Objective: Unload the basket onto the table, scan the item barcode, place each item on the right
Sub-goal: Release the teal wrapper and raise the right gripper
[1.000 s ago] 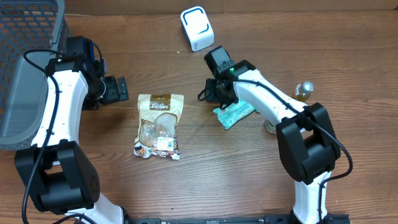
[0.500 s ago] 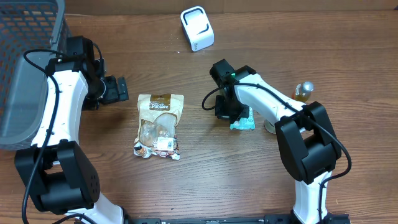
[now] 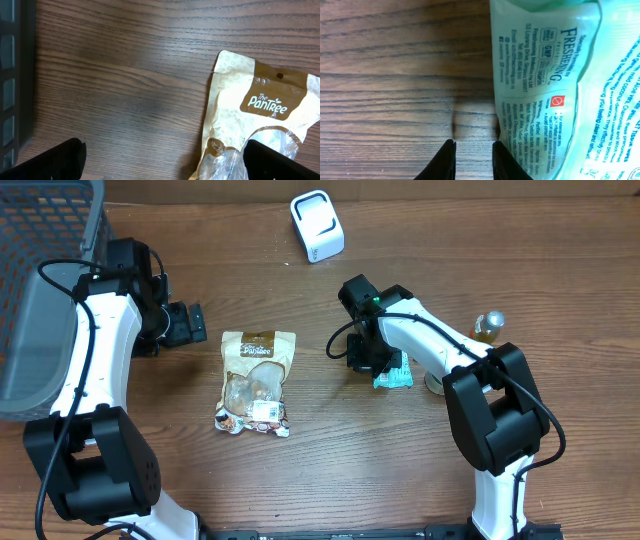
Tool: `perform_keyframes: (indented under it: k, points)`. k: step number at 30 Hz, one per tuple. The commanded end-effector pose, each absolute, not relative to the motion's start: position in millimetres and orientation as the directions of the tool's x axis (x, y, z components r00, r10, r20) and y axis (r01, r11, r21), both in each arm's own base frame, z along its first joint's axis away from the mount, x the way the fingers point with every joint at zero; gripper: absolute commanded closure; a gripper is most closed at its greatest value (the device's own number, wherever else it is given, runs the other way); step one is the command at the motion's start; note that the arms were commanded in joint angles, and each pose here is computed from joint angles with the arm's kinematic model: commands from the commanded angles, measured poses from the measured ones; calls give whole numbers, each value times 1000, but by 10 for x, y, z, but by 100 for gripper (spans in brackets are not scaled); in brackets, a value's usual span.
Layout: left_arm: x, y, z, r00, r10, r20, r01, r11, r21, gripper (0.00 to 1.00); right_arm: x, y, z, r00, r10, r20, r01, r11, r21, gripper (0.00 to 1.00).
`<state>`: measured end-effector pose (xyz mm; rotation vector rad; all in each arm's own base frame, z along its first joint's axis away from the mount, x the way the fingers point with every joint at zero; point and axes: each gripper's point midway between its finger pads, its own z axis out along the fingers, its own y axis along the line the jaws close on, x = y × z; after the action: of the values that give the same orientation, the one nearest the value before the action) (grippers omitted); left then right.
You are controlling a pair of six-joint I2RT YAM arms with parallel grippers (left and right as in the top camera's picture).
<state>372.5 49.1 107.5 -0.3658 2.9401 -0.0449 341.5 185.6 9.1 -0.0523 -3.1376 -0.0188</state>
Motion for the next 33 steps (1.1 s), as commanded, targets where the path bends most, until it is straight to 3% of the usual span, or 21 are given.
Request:
perform_keyframes:
  k: [1,4,13,21,27,33]
  points:
    - [3780,498,1086,-954,-241,-179,-235,970,-59,0,3416,1820,85,-1000,15,-1,15,1000,-2,78]
    - [3780,498,1086,-954,-242,-179,-235,970,-59,0,3428,1821,92,-1000,15,-6,15,1000,-3,71]
    - [3780,498,1086,-954,-242,-179,-235,970,-59,0,3396,1907,104,-999,-42,12,-41,998,47,70]
    - [3780,498,1086,-954,-242,-179,-235,970,-59,0,3368,1973,115,-996,-92,22,-90,992,87,58]
    - [3780,498,1086,-954,-242,-179,-235,970,-59,0,3371,2030,148,-977,-215,9,-213,971,109,58]
    - [3780,498,1086,-954,-242,-179,-235,970,-59,1,3476,2138,390,-973,-217,-73,-227,961,158,58]
